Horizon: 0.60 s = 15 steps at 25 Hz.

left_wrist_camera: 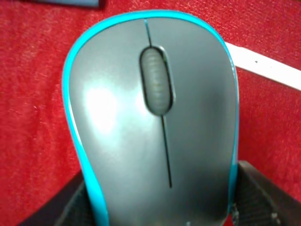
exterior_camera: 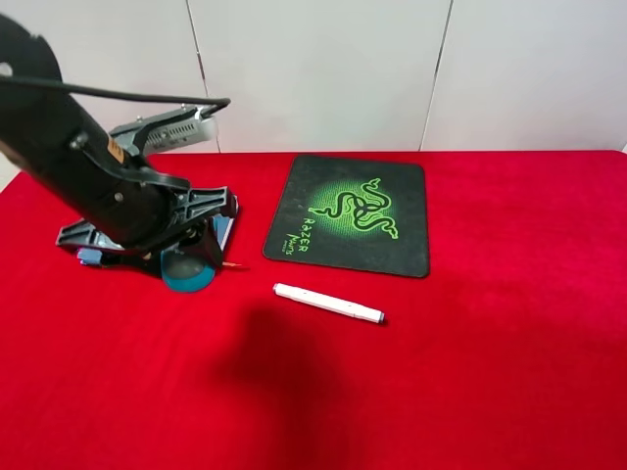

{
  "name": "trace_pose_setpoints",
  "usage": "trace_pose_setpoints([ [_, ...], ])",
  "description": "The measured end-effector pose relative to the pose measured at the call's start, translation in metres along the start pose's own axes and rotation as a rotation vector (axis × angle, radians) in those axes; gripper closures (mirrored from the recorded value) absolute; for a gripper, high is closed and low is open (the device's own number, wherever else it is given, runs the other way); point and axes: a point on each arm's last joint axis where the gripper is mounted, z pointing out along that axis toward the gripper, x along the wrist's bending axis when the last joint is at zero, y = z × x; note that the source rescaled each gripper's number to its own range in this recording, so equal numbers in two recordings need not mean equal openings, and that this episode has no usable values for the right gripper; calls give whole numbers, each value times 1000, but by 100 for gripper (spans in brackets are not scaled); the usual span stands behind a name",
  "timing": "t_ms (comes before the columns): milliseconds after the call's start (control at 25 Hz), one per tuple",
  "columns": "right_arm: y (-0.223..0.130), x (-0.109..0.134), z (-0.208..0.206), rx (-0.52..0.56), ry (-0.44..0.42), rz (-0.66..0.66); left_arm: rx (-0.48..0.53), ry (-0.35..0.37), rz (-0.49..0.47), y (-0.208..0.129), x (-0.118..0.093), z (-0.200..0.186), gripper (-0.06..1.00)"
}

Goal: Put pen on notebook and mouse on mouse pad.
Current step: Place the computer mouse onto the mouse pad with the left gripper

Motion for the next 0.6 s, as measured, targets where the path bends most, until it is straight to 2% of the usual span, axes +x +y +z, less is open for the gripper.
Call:
trace_pose_setpoints([
  [240, 0, 0, 0, 0, 0, 0, -37, 24, 97, 32, -19, -12, 47],
  [600, 0, 0, 0, 0, 0, 0, 46, 71, 212, 97, -59, 23, 47],
])
